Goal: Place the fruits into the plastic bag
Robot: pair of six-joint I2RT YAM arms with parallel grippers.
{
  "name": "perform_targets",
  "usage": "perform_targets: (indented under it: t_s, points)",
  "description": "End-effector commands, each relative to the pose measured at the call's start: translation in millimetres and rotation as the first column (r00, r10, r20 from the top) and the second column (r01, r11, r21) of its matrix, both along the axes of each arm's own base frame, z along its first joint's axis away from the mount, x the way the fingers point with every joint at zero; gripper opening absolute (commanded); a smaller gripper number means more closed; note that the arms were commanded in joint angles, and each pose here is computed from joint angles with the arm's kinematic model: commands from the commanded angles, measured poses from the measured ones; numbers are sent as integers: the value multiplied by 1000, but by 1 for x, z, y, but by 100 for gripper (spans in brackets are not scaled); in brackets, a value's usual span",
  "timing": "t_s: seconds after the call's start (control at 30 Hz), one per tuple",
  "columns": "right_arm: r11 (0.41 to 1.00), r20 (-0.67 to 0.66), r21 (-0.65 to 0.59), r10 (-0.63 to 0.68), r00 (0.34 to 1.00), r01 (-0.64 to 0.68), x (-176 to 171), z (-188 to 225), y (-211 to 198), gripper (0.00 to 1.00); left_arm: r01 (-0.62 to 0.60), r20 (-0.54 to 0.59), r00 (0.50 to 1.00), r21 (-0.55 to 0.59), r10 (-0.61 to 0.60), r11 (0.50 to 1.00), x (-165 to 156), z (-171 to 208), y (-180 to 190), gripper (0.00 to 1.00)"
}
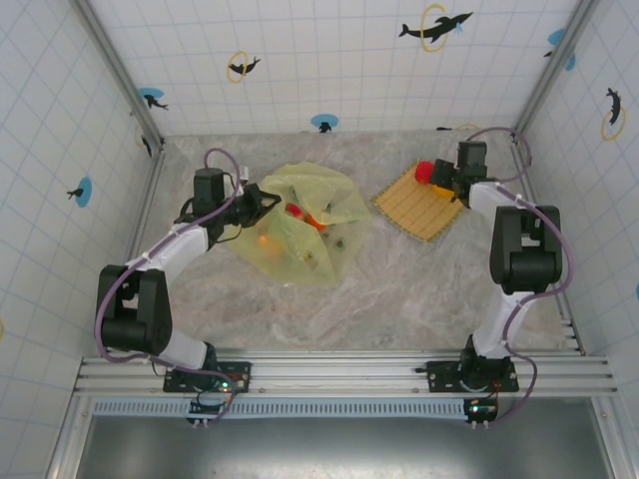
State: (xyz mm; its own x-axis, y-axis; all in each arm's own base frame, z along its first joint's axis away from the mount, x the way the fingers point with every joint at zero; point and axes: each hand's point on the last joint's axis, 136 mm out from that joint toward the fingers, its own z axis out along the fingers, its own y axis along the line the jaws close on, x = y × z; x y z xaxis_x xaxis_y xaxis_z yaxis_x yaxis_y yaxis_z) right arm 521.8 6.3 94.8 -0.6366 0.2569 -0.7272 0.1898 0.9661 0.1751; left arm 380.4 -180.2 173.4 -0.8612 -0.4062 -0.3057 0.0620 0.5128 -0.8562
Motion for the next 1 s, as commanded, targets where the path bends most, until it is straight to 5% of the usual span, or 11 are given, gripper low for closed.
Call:
perform_targets:
  t_s: [0.0,0.97]
  points:
    - [999,-7,43,-5,1000,5,9,-1,0,93,3,13,1000,-11,-3,1000,-2,6,1,0]
    - [996,-49,92,-7,999,11,7,-20,-4,69,4,18,1000,-13,-4,1000,-3,8,1,0]
